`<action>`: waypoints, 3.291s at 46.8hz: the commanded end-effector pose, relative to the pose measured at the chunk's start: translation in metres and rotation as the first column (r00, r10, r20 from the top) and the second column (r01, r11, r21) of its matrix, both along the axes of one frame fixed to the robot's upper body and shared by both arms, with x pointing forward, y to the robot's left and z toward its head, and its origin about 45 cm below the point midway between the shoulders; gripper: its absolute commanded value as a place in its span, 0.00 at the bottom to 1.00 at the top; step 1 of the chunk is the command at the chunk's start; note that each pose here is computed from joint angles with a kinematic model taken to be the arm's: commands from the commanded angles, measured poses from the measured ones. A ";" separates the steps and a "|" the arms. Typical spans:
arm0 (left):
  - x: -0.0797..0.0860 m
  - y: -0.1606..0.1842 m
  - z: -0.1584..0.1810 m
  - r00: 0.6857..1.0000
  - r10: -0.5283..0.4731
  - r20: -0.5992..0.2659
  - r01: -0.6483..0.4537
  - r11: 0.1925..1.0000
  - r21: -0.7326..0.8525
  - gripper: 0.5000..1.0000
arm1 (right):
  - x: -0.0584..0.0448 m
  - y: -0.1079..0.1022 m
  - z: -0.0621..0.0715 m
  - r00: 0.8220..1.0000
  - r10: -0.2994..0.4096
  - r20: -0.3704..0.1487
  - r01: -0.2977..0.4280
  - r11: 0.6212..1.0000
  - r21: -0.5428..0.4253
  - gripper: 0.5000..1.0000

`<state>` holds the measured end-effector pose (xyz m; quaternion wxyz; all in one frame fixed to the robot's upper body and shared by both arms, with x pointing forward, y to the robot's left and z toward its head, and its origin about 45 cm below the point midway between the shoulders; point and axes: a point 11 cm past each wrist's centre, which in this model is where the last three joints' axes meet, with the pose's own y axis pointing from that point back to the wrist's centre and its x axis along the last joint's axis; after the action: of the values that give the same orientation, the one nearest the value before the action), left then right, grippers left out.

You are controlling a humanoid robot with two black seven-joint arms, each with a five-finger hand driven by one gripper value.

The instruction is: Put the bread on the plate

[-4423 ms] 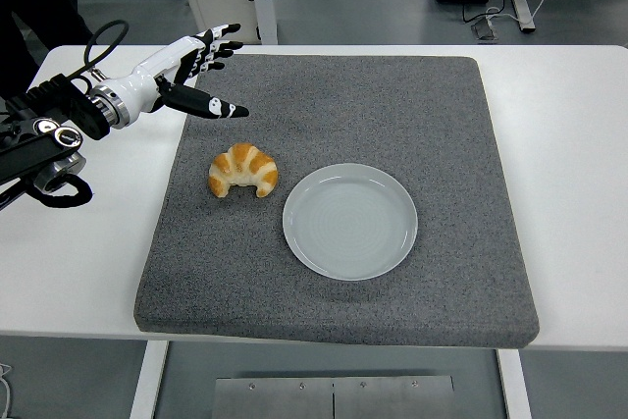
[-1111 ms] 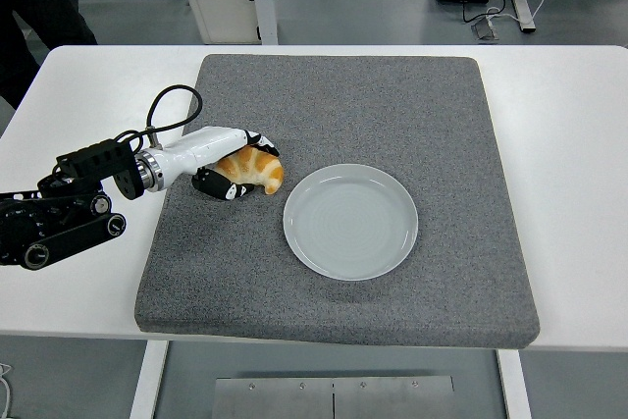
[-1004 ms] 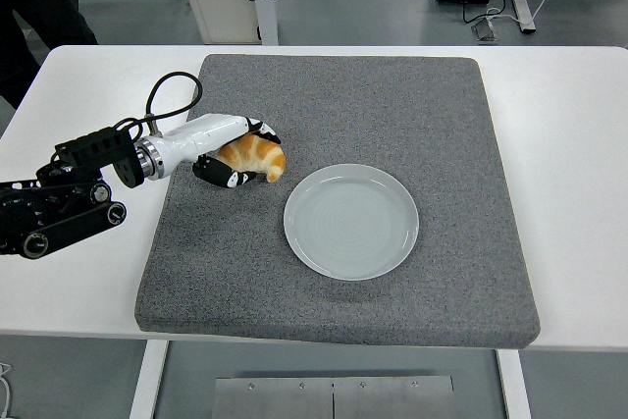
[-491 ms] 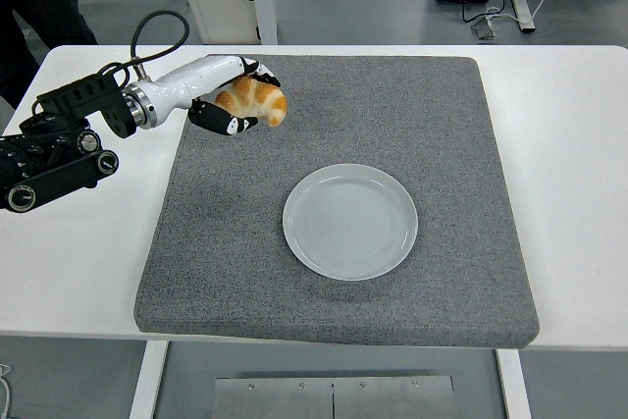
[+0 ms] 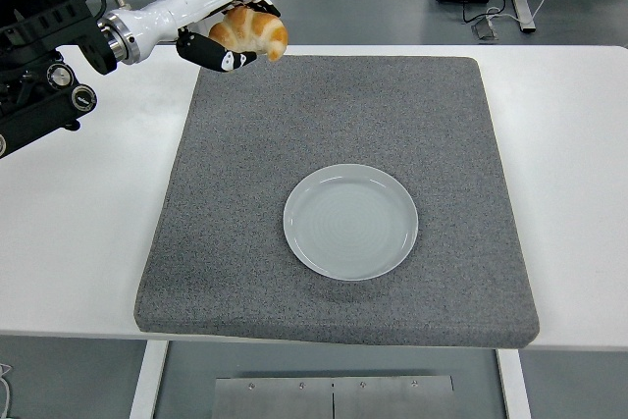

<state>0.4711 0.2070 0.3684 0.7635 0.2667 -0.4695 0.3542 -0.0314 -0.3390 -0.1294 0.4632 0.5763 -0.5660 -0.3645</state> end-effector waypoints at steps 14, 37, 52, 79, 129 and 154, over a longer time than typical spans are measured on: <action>0.001 -0.009 0.036 0.998 -0.056 0.005 0.056 0.993 -0.099 0.22 | 0.000 0.000 0.000 1.000 -0.001 0.000 0.001 1.000 0.000 1.00; -0.028 -0.063 0.025 0.973 -0.229 -0.022 0.224 0.965 -0.138 0.24 | 0.000 0.000 0.000 1.000 0.000 0.000 0.000 1.000 0.000 1.00; -0.046 -0.095 -0.001 0.948 -0.309 -0.073 0.295 0.942 -0.162 0.26 | 0.000 0.000 0.000 1.000 0.000 0.000 0.000 1.000 0.000 1.00; -0.070 -0.114 -0.052 0.915 -0.379 -0.139 0.370 0.925 -0.084 0.27 | 0.000 0.000 0.000 1.000 0.000 0.000 0.000 1.000 0.002 1.00; -0.096 -0.123 -0.136 0.904 -0.409 -0.123 0.421 0.902 0.099 0.27 | 0.000 0.000 0.000 1.000 -0.003 0.001 0.003 1.000 0.000 1.00; -0.097 -0.122 -0.157 0.912 -0.386 -0.143 0.402 0.909 0.110 0.32 | 0.000 0.000 0.000 1.000 0.000 0.000 0.000 1.000 0.002 1.00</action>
<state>0.3746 0.0844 0.2139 0.8249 0.2371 -0.4927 0.1437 -0.0313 -0.3389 -0.1294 0.4630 0.5763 -0.5661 -0.3647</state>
